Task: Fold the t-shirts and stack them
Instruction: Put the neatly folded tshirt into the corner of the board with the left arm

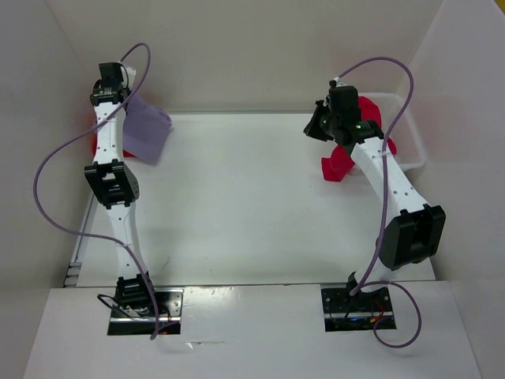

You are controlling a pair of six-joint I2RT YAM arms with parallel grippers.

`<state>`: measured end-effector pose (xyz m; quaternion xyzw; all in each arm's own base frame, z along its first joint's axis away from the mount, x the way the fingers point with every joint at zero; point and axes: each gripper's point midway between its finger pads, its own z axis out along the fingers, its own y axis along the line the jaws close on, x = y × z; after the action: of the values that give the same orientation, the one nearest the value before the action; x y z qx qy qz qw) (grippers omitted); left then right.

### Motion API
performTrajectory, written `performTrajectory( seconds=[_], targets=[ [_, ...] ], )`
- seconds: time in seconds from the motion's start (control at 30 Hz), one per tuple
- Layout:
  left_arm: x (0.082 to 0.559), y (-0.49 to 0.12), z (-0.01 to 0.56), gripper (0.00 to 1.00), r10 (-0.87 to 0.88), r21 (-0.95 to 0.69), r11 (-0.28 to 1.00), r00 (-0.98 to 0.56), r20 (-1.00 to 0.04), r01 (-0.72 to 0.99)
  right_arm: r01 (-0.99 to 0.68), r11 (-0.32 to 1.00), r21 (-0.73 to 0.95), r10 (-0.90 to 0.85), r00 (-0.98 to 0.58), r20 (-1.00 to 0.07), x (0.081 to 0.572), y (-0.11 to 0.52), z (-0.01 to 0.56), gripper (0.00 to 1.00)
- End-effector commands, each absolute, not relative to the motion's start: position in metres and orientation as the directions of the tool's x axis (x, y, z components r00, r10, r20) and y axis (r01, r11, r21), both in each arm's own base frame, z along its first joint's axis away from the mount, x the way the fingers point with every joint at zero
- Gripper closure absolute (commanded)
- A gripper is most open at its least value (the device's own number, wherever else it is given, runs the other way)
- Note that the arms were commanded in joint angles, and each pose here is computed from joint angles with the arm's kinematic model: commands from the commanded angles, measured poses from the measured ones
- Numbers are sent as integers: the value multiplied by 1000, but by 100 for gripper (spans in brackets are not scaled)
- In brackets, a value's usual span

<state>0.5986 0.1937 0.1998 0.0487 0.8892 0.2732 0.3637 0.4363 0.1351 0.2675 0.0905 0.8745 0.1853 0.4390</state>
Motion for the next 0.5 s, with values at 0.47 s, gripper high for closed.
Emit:
performTrajectory(
  seconds=[0.47],
  targets=[
    [599,275,149,90,136,477,835,-736,-663,-275,-45,908,416,305,-610,-731,449,153,283,94]
  ],
)
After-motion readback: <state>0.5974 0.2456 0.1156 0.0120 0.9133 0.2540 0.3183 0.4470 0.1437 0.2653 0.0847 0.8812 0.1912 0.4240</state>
